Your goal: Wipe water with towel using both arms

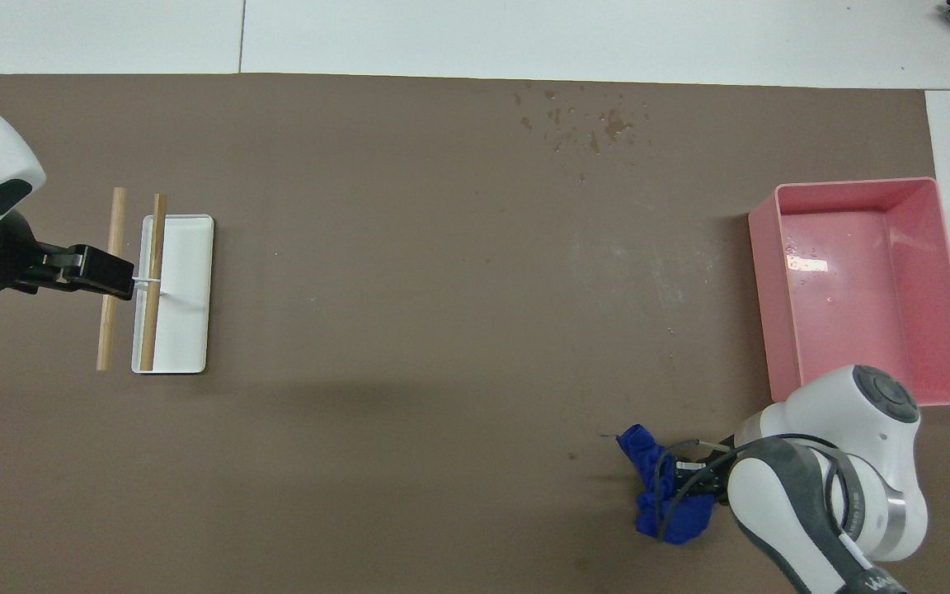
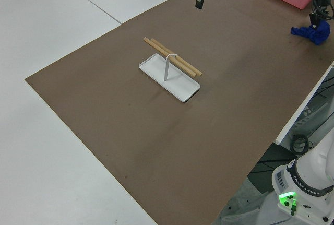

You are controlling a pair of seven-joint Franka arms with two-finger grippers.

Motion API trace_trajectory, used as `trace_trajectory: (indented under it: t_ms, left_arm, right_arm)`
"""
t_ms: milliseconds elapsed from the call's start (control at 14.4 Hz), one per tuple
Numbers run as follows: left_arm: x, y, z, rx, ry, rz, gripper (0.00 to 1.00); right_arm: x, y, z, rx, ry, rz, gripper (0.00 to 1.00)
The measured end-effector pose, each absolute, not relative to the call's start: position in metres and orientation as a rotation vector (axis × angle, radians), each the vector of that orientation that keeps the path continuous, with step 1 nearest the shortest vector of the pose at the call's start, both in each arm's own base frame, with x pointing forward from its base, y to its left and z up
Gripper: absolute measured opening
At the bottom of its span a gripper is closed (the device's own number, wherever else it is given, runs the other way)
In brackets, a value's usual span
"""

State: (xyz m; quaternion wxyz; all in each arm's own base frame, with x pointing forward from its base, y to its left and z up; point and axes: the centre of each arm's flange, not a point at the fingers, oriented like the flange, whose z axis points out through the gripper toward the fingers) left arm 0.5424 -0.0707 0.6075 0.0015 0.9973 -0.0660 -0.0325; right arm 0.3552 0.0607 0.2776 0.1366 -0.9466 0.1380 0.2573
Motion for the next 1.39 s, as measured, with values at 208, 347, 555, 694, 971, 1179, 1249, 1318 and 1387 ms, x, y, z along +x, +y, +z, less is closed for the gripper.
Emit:
trace_trajectory:
  t_ms: [208, 347, 555, 694, 971, 1179, 1249, 1318, 1387]
  left_arm:
    - [0.542, -0.07, 0.608, 3.13, -0.206, -0.102, 1.0]
    - [0.542, -0.07, 0.608, 3.13, -0.205, -0.102, 1.0]
    - [0.543, -0.07, 0.608, 3.13, -0.204, -0.102, 1.0]
    - [0.543, -0.07, 0.608, 3.13, -0.204, -0.102, 1.0]
    - [0.543, -0.069, 0.608, 3.13, -0.203, -0.102, 1.0]
    - [0.543, -0.069, 0.608, 3.13, -0.203, -0.102, 1.0]
    - [0.543, -0.069, 0.608, 3.13, -0.203, -0.102, 1.0]
    - [0.543, -0.069, 0.608, 3.13, -0.203, -0.102, 1.0]
    - [0.543, -0.069, 0.608, 3.13, -0.203, -0.102, 1.0]
  right_arm:
    - [0.351, 0.086, 0.278, -2.677, 0.473, 0.773, 0.22]
    - [0.348, 0.12, 0.28, -2.669, 0.538, 0.767, 0.22]
    - [0.337, 0.179, 0.284, -2.721, 0.614, 0.697, 0.22]
    - [0.331, 0.198, 0.285, -2.747, 0.604, 0.672, 0.22]
    - [0.337, 0.18, 0.282, -2.735, 0.57, 0.655, 0.22]
    - [0.355, 0.119, 0.278, -2.739, 0.464, 0.611, 0.22]
    - [0.359, 0.095, 0.278, -2.75, 0.427, 0.603, 0.22]
    - [0.362, 0.071, 0.278, -2.759, 0.393, 0.59, 0.22]
    - [0.364, 0.052, 0.279, -2.765, 0.36, 0.578, 0.22]
